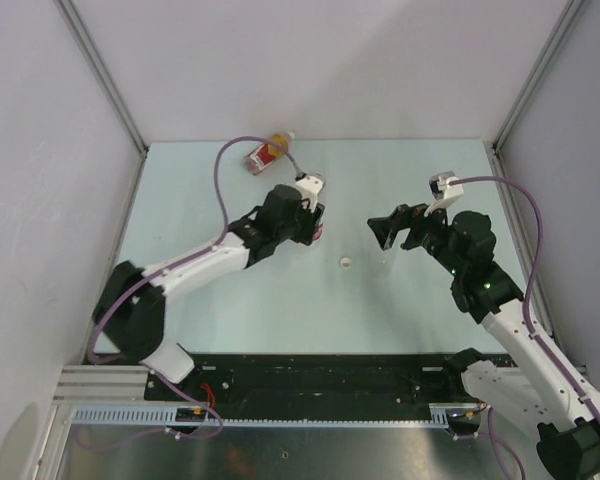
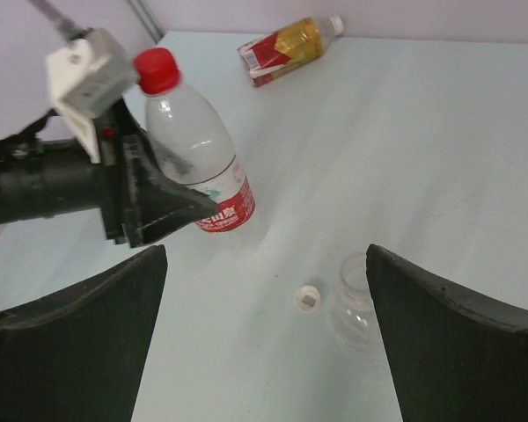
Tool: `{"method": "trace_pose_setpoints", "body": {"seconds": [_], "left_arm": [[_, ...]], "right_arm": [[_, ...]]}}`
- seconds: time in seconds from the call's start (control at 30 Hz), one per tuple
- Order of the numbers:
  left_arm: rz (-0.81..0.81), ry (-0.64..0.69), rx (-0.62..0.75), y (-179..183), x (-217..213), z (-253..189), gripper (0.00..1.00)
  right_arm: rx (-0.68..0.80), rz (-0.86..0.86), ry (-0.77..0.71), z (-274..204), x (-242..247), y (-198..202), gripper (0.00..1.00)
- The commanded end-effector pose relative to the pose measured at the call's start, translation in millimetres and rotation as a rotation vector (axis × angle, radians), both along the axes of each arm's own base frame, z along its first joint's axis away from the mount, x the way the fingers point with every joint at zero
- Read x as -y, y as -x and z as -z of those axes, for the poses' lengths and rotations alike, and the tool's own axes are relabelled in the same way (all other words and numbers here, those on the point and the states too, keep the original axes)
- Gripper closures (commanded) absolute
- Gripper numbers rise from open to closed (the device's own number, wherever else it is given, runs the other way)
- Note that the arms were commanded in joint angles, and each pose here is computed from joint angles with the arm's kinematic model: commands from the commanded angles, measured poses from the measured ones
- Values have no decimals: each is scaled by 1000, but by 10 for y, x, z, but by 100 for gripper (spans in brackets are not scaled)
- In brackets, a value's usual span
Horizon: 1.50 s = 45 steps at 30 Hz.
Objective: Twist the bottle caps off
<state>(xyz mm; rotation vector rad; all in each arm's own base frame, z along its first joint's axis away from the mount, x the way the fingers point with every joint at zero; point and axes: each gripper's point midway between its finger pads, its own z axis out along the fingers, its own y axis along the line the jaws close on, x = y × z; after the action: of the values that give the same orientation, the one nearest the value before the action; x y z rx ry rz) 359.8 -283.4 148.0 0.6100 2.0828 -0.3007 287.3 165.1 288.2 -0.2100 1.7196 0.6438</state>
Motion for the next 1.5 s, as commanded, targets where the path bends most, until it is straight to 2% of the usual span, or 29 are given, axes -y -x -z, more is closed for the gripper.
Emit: {"method": "trace_pose_setpoints", "body": {"seconds": [0.0,0.1,0.27,0.4,0.53,0.73,0.87,1.1,1.2,1.27,1.37,1.4,1.47], "left_arm": [[160,167,85,346,81,-635,53],[287,243,82,698,101,-806,53],[521,356,90,1317,120,-1067,52],[671,412,77,1685,165,-1178,51],[794,448,31,1964,233,-1195,52],[845,436,-18,2120,316,-1095,54],[860,430,-38,2170,351,-1066,56],[875,411,-74,2250,414,-998,57],[880,407,-87,2277,427,-980,57],[879,405,-94,2283,429,-979,57],[874,405,-102,2296,421,-1007,56],[870,408,-100,2296,415,-1032,55],[855,414,-93,2290,400,-1079,49]], "right_arm": [[69,-75,-77,-419,-99,128,1],[74,-151,-104,-509,-203,229,1],[75,-406,-160,-678,-532,495,1],[84,-608,-221,-829,-753,743,1],[106,-736,-247,-916,-931,948,1],[120,-830,-270,-962,-1140,1123,1],[121,-832,-284,-982,-1201,1140,4],[122,-830,-306,-1020,-1250,1130,16],[120,-840,-304,-1002,-1288,1136,27],[112,-854,-303,-973,-1323,1137,47],[89,-872,-301,-929,-1364,1129,83],[85,-872,-301,-925,-1370,1124,92],[81,-863,-301,-933,-1366,1108,98]]}}
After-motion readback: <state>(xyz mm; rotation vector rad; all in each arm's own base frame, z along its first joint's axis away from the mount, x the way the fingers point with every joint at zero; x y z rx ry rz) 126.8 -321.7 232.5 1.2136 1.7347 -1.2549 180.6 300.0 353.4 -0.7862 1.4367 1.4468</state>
